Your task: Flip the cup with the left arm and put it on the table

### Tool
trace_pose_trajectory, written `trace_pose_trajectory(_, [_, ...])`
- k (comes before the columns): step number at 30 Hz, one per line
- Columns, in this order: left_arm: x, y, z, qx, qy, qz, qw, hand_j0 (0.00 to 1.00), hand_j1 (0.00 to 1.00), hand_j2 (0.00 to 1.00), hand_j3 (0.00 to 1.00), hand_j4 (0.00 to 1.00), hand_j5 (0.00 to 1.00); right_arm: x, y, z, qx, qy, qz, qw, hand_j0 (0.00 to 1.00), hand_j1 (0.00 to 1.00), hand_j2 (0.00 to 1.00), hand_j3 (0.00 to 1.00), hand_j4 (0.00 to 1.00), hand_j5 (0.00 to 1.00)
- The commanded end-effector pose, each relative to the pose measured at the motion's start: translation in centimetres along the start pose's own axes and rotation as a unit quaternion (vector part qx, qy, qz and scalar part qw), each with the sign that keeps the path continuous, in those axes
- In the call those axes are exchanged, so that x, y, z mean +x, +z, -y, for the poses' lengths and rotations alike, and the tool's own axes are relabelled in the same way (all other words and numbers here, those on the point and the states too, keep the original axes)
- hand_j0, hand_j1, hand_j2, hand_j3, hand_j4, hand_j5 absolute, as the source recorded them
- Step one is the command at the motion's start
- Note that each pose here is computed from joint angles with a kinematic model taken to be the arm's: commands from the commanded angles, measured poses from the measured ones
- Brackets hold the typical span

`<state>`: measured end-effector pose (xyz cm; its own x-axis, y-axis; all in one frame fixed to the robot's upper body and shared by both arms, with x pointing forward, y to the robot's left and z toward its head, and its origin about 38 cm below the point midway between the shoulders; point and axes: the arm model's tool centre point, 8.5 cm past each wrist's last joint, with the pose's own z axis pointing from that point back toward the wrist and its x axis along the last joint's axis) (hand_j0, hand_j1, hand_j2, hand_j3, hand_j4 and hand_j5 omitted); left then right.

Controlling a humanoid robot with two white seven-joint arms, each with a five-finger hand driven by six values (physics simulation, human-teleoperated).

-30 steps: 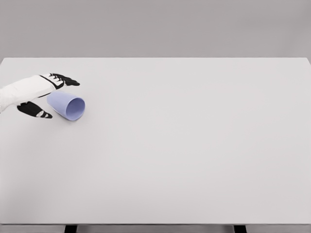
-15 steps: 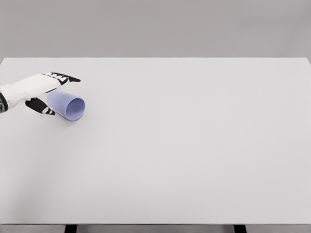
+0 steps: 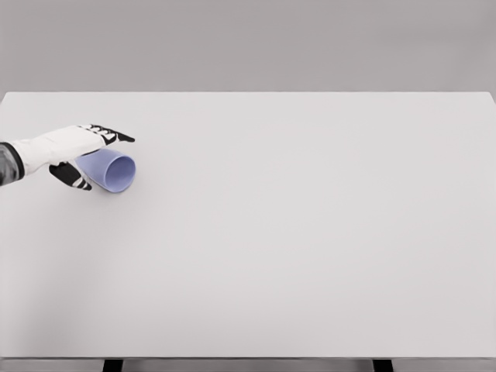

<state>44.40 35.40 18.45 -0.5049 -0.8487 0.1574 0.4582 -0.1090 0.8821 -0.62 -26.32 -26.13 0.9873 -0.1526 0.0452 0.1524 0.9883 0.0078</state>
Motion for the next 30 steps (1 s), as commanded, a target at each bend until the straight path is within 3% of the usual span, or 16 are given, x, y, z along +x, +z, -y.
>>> trace_pose_trajectory(1, [-0.2, -0.1, 0.5, -0.007, 0.004, -0.003, 1.0000, 1.00, 1.00, 1.00, 1.00, 1.00, 1.00, 0.0, 0.0, 0.0, 0.000, 0.000, 0.000, 1.0000, 1.00, 1.00, 1.00, 1.00, 1.00, 1.00])
trace_pose_trajectory(16, [-1.3, -1.4, 1.1, -0.035, -0.002, -0.021, 0.9992, 1.00, 1.00, 1.00, 1.00, 1.00, 1.00, 0.0, 0.0, 0.0, 0.000, 0.000, 0.000, 1.0000, 1.00, 1.00, 1.00, 1.00, 1.00, 1.00])
trace_pose_trajectory(30, [-1.0, -1.9, 0.9, -0.031, -0.001, -0.017, 0.9994, 1.00, 1.00, 1.00, 1.00, 1.00, 1.00, 0.0, 0.0, 0.0, 0.000, -0.001, 0.000, 1.0000, 1.00, 1.00, 1.00, 1.00, 1.00, 1.00])
